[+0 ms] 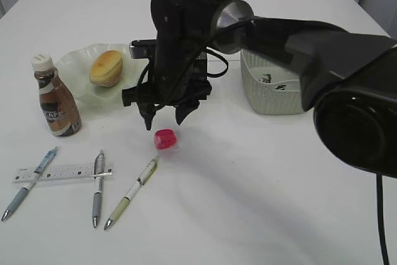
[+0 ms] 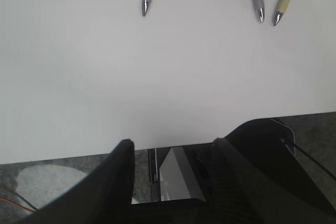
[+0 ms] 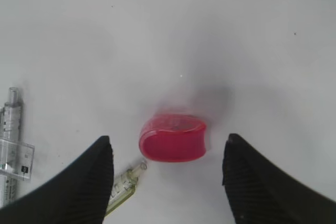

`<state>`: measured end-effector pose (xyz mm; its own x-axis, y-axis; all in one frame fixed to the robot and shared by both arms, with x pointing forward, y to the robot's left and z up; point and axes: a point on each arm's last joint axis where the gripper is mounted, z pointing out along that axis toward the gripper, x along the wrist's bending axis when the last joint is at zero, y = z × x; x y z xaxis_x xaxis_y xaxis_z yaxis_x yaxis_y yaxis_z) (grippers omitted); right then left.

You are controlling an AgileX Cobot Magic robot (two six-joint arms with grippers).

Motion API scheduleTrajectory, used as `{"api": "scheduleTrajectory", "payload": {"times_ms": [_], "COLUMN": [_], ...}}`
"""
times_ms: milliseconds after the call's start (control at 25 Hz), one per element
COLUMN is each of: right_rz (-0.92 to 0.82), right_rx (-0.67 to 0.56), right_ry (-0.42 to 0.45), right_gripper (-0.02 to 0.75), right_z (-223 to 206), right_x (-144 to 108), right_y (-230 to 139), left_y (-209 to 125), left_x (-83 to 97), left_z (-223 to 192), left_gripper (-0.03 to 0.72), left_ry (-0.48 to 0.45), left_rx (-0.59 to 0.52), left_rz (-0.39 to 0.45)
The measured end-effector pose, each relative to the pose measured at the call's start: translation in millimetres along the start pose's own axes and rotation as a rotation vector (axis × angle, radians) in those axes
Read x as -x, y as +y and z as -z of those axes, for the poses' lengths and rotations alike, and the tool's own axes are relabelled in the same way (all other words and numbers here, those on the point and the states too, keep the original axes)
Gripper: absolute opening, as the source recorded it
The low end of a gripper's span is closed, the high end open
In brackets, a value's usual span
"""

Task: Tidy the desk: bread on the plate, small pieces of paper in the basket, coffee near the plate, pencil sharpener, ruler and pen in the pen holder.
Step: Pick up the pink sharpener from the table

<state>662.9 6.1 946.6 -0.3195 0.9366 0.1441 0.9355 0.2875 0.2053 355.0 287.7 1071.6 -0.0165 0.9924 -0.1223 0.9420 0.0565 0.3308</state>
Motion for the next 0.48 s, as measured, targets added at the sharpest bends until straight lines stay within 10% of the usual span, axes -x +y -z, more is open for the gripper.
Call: {"api": "scheduleTrajectory", "payload": {"times_ms": [480], "right_rz": [0.004], "right_rx": [-0.031], "right_ry": [-0.003], "right_gripper": [0.508], "right_z": [-18.4], "right_x": [-2.5], "right_y": [-3.6], "left_y": [0.0], "left_x": [0.0], "left_z": [0.0], "left_gripper": [0.343], "left_ry": [0.0], "left_rx": [0.0], "left_rz": [0.0]}}
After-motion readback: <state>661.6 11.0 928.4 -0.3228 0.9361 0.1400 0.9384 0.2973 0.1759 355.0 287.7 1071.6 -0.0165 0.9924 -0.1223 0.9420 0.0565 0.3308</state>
